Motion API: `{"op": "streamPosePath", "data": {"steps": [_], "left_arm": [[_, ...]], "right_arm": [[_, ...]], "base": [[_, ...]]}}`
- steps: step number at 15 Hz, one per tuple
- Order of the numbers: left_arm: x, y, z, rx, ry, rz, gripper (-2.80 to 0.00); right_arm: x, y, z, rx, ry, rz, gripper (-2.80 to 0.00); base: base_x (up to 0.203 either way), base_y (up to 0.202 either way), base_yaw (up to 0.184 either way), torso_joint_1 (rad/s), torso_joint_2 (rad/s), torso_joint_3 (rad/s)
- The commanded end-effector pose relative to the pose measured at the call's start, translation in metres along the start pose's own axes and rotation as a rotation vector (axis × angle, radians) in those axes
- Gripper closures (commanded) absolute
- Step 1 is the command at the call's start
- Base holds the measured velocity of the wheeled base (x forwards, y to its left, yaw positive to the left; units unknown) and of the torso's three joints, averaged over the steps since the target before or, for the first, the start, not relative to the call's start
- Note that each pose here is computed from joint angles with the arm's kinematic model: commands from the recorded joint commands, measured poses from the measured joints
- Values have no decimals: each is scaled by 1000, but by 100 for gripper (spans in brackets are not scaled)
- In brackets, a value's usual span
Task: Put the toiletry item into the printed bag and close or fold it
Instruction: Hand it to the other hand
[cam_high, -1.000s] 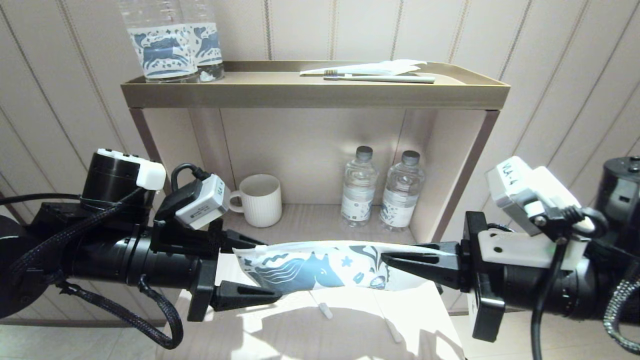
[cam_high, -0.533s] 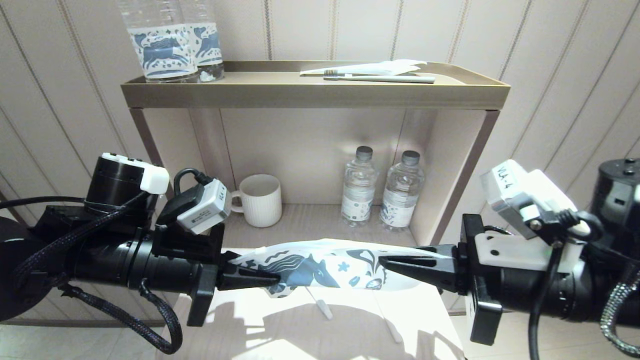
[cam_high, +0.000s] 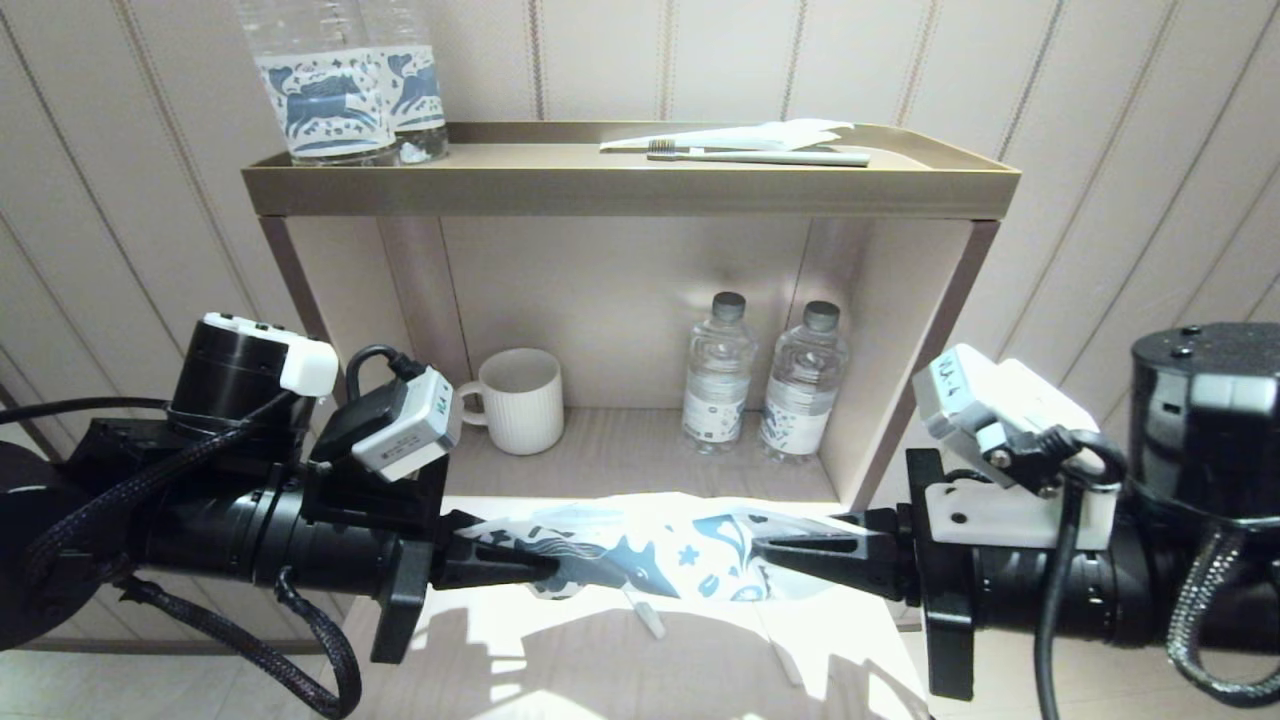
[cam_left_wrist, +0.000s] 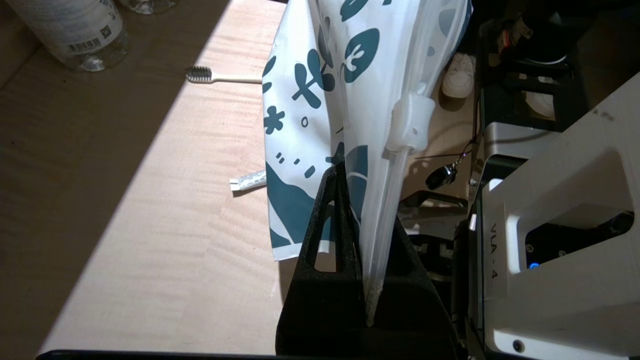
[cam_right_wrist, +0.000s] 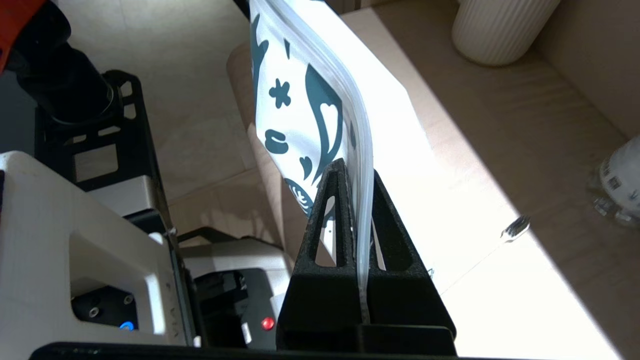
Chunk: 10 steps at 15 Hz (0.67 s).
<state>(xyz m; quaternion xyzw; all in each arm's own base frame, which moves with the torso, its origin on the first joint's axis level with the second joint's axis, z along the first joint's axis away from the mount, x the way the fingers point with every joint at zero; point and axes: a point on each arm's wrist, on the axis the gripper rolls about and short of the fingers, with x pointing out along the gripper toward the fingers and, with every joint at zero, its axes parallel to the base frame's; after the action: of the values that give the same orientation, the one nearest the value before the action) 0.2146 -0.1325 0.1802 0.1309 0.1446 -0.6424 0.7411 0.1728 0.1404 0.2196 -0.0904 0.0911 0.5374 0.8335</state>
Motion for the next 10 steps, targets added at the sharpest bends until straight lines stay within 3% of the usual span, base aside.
{"op": "streamPosePath", "data": {"steps": [1,2,3,8,10], "left_arm": [[-2,-1,2,9,-7,0,0],[-2,-1,2,12,-8,0,0],[-2,-2,1,12,-7,1,0],[0,3,-1,4,2,17,0],[-6,12,-3,-9,4,58,0]], "right_arm": [[0,0,2,6,25,3,0],[-1,0,1,3,30,-17,0],[-1,-1,0,-1,32,-33,-280],[-4,-4,4,-9,20,-55,-280],[-9,-6,8,-14,7,-72,-280]], "base": [[0,0,0,0,0,0],[0,0,0,0,0,0],[0,0,0,0,0,0],[0,0,0,0,0,0],[0,0,0,0,0,0]]}}
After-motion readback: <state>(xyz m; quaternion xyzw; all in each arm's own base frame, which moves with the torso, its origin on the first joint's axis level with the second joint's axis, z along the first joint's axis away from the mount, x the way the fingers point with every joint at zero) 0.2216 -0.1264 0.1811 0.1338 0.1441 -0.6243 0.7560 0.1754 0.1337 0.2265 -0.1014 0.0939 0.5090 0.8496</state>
